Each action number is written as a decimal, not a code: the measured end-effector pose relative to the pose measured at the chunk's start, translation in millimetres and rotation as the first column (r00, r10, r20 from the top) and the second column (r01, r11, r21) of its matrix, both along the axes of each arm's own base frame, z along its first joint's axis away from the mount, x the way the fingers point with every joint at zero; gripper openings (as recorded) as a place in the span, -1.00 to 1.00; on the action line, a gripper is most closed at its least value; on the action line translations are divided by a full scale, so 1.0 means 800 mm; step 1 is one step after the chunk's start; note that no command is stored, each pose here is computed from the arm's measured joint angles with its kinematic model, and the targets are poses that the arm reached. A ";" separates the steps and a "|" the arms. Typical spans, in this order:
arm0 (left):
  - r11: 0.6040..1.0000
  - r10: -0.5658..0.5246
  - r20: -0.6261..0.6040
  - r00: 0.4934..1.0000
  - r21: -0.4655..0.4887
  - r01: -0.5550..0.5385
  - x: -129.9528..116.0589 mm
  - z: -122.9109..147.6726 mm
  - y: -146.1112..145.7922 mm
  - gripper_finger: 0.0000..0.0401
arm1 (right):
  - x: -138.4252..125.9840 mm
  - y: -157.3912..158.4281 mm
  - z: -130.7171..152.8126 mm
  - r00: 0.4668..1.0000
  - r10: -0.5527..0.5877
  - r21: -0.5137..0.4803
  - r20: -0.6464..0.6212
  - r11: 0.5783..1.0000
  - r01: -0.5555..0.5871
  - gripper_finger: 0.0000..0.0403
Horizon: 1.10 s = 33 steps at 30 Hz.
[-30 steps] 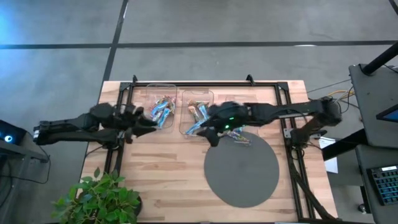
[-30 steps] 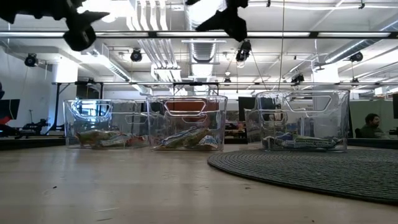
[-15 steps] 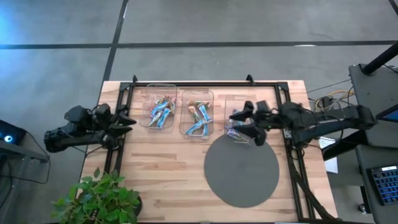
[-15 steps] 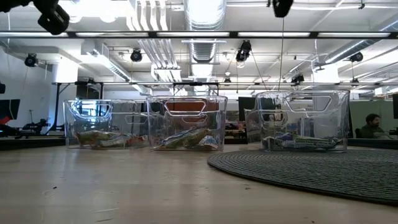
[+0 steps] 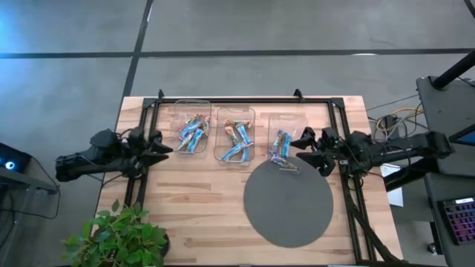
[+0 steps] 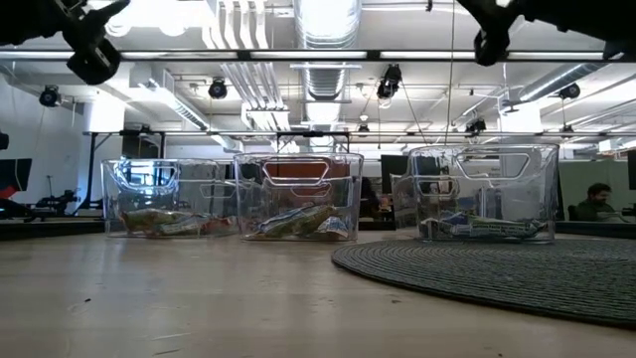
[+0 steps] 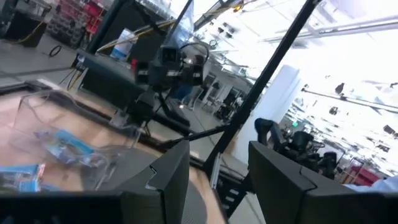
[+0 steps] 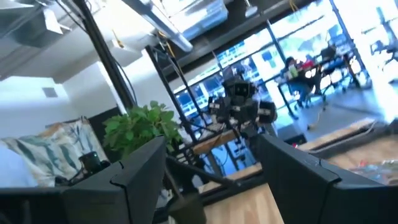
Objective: Pick and place Granola Bars by type
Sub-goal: Return to Home Position
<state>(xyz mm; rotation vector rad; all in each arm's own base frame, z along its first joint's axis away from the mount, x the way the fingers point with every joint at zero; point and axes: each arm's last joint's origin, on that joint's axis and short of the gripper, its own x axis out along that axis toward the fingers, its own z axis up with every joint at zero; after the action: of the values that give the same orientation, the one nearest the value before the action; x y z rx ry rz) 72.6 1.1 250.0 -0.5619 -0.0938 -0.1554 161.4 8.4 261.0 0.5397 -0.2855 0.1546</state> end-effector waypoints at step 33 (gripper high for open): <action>0.999 0.047 -0.084 0.995 -0.007 -0.048 0.030 -0.099 0.004 -0.27 | -0.045 -0.002 -0.134 0.897 -0.006 -0.020 -0.442 1.000 -0.003 0.21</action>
<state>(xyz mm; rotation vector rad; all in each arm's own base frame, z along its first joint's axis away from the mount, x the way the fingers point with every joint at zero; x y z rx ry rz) 96.7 4.4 170.5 -0.5735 -0.0262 -0.0849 125.2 6.6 154.0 0.5390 0.1614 0.0296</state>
